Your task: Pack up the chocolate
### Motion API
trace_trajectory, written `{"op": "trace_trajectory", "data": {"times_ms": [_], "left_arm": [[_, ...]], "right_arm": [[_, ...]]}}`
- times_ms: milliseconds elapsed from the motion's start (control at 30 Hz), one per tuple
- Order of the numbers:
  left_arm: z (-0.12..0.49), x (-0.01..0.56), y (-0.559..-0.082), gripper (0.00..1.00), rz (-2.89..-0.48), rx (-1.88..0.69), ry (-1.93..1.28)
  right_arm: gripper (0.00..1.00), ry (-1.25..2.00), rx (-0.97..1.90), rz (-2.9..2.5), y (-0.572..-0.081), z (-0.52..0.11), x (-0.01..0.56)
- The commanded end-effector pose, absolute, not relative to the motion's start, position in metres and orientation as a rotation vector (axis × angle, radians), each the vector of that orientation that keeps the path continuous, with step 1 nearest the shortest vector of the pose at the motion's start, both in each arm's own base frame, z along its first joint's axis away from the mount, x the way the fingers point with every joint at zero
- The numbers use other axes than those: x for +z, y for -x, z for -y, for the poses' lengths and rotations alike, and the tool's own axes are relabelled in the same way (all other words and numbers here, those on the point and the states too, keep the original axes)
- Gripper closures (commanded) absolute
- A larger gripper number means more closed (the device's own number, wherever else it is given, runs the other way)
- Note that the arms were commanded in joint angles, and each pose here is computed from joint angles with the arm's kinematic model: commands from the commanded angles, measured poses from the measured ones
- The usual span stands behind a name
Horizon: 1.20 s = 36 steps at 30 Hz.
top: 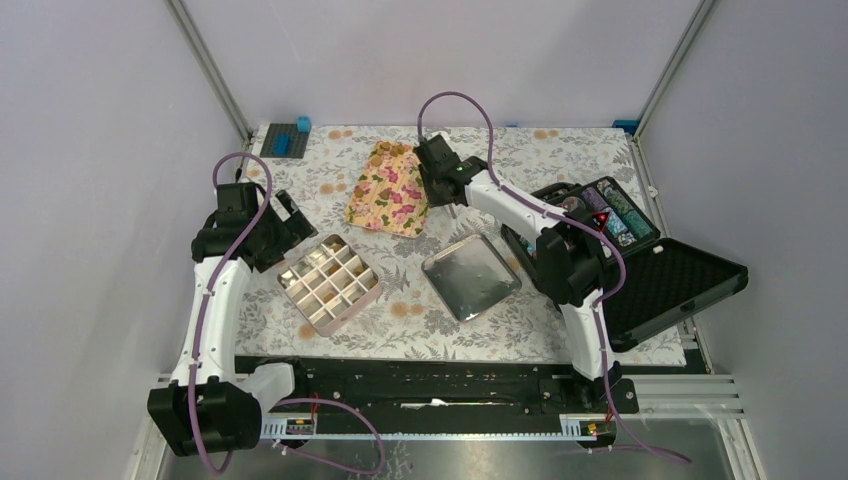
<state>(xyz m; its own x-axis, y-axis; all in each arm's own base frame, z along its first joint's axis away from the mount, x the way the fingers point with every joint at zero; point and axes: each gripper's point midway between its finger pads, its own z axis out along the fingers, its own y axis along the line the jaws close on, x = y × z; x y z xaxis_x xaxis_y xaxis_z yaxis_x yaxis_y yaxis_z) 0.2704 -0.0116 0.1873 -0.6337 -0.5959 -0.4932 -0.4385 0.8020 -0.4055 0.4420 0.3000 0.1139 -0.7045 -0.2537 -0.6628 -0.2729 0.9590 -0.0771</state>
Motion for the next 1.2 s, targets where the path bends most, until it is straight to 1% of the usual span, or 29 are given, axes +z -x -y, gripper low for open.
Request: {"op": "trace_trajectory", "data": {"times_ms": [0,200,400,667,967,1167], "left_arm": [[0.011,0.193,-0.279,0.01,-2.325,-0.346,0.738],[0.012,0.196,-0.28,0.01,-2.318,-0.356,0.743],[0.012,0.198,-0.281,0.01,-2.315,-0.355,0.737],[0.013,0.199,-0.281,0.01,-2.311,-0.362,0.739],[0.012,0.198,-0.279,0.01,-2.314,-0.354,0.738],[0.012,0.196,-0.278,0.01,-2.319,-0.353,0.742]], "right_arm": [[0.56,0.361,0.104,-2.352,-0.438,-0.304,0.135],[0.57,0.346,0.236,-2.344,-0.425,-0.314,0.14],[0.57,0.369,0.264,-2.326,-0.416,-0.322,0.153],[0.57,0.358,0.221,-2.277,-0.42,-0.318,0.173],[0.57,0.353,0.173,-2.268,-0.423,-0.31,0.174],[0.57,0.351,0.192,-2.265,-0.419,-0.311,0.177]]}}
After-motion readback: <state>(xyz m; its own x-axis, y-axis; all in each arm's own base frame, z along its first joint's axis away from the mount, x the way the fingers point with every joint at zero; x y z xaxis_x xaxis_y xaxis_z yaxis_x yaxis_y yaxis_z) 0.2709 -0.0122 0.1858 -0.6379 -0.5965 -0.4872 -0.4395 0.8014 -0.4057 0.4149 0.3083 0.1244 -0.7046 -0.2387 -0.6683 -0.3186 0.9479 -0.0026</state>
